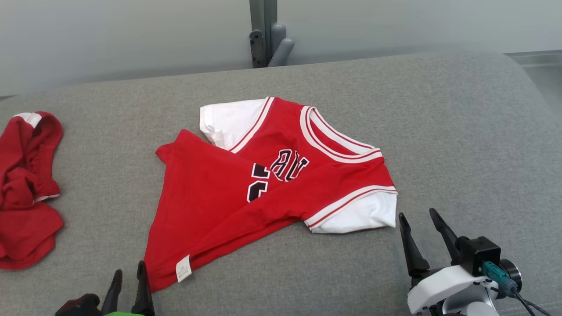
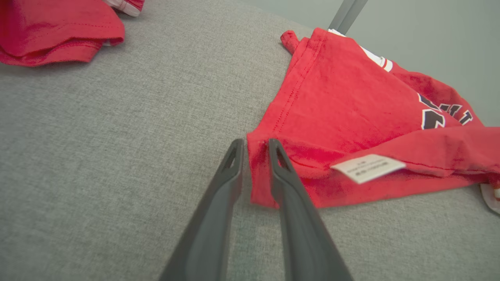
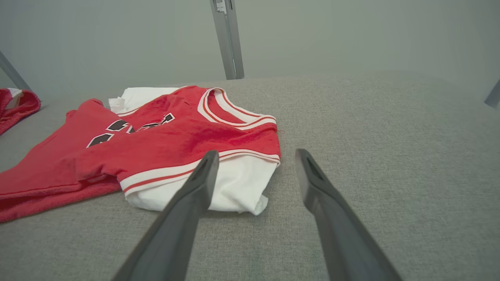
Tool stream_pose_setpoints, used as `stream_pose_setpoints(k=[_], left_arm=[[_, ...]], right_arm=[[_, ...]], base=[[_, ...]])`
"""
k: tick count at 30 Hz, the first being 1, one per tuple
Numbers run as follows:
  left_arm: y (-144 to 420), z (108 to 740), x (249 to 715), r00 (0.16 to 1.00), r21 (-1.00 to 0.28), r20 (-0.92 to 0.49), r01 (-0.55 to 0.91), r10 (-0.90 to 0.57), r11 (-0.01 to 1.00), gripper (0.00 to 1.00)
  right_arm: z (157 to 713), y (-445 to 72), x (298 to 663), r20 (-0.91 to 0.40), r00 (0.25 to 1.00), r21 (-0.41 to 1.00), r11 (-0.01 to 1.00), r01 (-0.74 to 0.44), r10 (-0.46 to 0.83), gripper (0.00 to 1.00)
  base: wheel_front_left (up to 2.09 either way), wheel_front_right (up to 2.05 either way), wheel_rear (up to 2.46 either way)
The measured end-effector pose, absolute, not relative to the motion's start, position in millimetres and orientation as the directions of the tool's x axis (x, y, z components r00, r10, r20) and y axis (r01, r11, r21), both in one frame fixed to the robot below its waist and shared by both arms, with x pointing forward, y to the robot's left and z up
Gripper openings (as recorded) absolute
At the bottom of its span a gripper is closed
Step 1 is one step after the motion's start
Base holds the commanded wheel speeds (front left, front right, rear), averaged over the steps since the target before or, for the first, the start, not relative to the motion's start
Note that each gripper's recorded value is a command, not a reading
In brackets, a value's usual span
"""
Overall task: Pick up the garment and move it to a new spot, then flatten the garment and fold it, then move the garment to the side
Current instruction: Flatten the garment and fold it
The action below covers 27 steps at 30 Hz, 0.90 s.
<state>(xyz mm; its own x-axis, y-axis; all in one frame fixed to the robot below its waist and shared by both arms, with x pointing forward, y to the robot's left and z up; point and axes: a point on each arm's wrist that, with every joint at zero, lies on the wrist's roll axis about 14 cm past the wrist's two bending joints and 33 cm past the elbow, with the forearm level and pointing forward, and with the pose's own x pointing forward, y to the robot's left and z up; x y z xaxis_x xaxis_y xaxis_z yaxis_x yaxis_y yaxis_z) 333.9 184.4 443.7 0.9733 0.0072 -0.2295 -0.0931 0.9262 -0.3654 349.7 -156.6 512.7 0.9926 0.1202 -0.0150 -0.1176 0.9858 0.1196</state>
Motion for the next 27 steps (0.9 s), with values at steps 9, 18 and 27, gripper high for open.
stream_pose_setpoints(k=[9,18,27], left_arm=[[186.5,468.9,339.3,0.989,-0.339,-0.148,-0.062,0.011,0.939,1.00],[178.3,479.5,342.3,0.994,-0.327,-0.112,-0.023,-0.014,0.945,1.00],[167.2,484.5,357.1,0.995,-0.332,-0.092,0.014,-0.047,0.943,1.00]], right_arm=[[521.0,-164.8,338.0,0.011,0.995,0.116,0.989,-0.095,0.094,1.00],[515.6,-158.1,341.4,-0.004,0.994,0.131,0.985,-0.111,0.113,1.00],[538.8,-135.9,392.0,0.055,0.977,0.076,0.975,-0.209,0.205,1.00]], base=[[0.00,0.00,0.00],[0.00,0.00,0.00],[0.00,0.00,0.00]])
